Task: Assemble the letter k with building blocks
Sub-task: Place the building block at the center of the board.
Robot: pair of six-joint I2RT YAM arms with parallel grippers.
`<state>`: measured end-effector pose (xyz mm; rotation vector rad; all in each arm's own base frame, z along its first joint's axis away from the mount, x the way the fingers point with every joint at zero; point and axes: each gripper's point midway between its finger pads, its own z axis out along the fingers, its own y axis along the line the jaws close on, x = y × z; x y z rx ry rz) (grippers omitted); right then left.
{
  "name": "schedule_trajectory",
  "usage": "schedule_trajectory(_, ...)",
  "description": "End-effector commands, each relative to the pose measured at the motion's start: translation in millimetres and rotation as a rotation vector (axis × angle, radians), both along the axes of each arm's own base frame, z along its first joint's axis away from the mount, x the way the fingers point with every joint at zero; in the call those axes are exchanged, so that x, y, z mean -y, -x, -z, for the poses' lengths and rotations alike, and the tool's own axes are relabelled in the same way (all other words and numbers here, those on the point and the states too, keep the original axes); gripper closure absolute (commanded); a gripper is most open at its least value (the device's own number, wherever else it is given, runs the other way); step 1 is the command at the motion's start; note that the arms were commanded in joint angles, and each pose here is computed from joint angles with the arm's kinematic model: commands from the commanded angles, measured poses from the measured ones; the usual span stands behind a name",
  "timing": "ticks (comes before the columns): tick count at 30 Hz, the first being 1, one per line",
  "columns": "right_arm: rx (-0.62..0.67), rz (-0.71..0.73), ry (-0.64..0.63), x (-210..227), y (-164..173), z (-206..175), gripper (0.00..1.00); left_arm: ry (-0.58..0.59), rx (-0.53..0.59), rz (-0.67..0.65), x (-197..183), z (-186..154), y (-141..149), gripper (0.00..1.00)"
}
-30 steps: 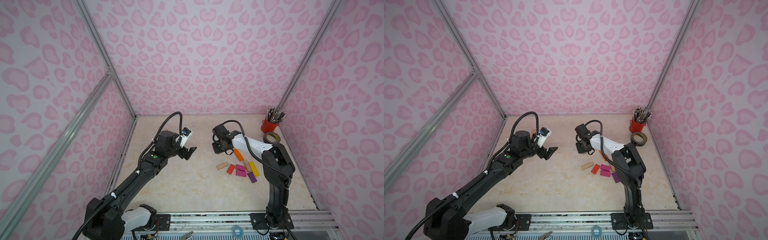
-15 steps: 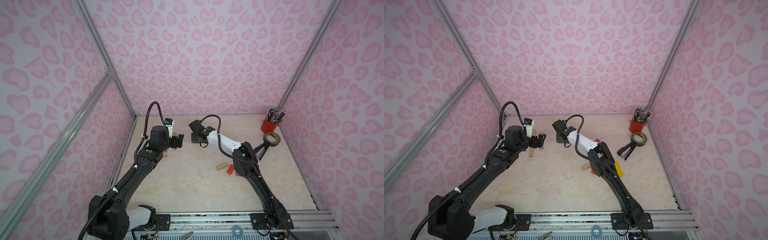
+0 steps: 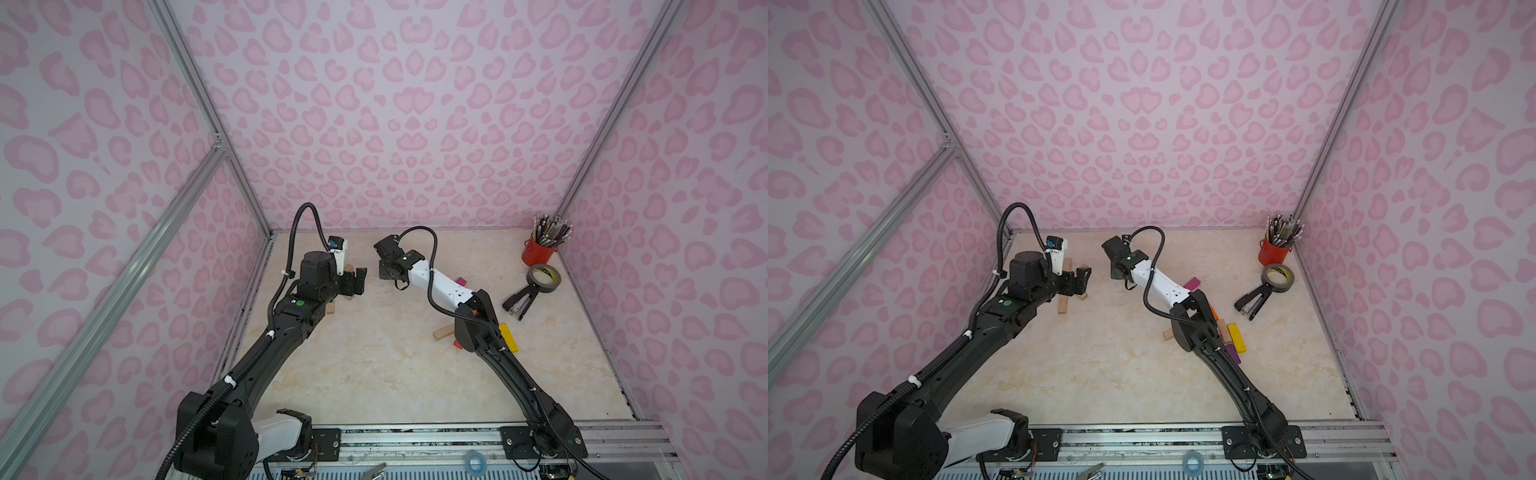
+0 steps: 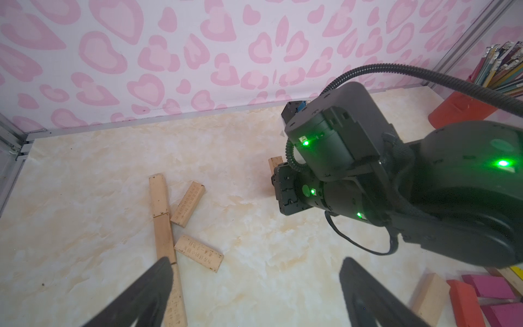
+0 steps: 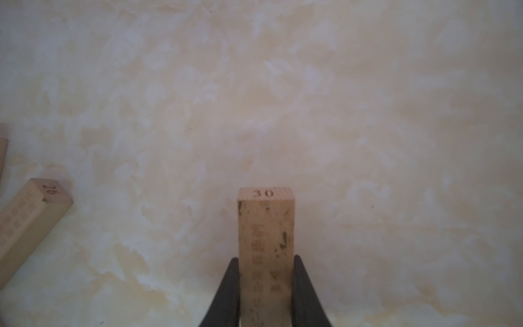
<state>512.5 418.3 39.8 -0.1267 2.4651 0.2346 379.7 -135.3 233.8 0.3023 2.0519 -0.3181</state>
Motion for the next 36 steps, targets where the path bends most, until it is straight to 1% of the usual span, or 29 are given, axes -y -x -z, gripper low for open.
schedule_trajectory(1,-0.076,-0.009,0.057,8.1,12.5,30.2,0.74,0.0,0.026,0.004,-1.3,-8.3,-0.7,0.06)
schedule_trajectory(6,-0.082,0.008,0.046,9.3,11.4,31.6,0.7,0.0,0.032,0.001,-3.5,-9.9,-0.6,0.06)
schedule_trajectory(8,-0.081,0.011,0.04,9.4,10.8,29.7,0.67,0.0,0.031,0.002,-3.5,-9.5,-0.4,0.06)
schedule_trajectory(23,-0.106,0.094,-0.008,14.5,11.6,24.1,0.7,-0.002,0.029,-0.002,-6.4,-8.4,-0.4,0.06)
schedule_trajectory(29,-0.105,0.092,-0.015,13.3,11.5,21.8,0.69,-0.002,0.027,-0.003,-7.1,-8.2,-0.5,0.06)
schedule_trajectory(32,-0.099,0.082,-0.021,11.4,10.8,17.5,0.65,-0.002,0.026,-0.005,-8.1,-7.7,-0.7,0.06)
schedule_trajectory(36,-0.075,0.063,-0.037,8.4,8.8,0.5,0.56,-0.001,0.024,-0.001,-7.7,-6.8,-1.0,0.06)
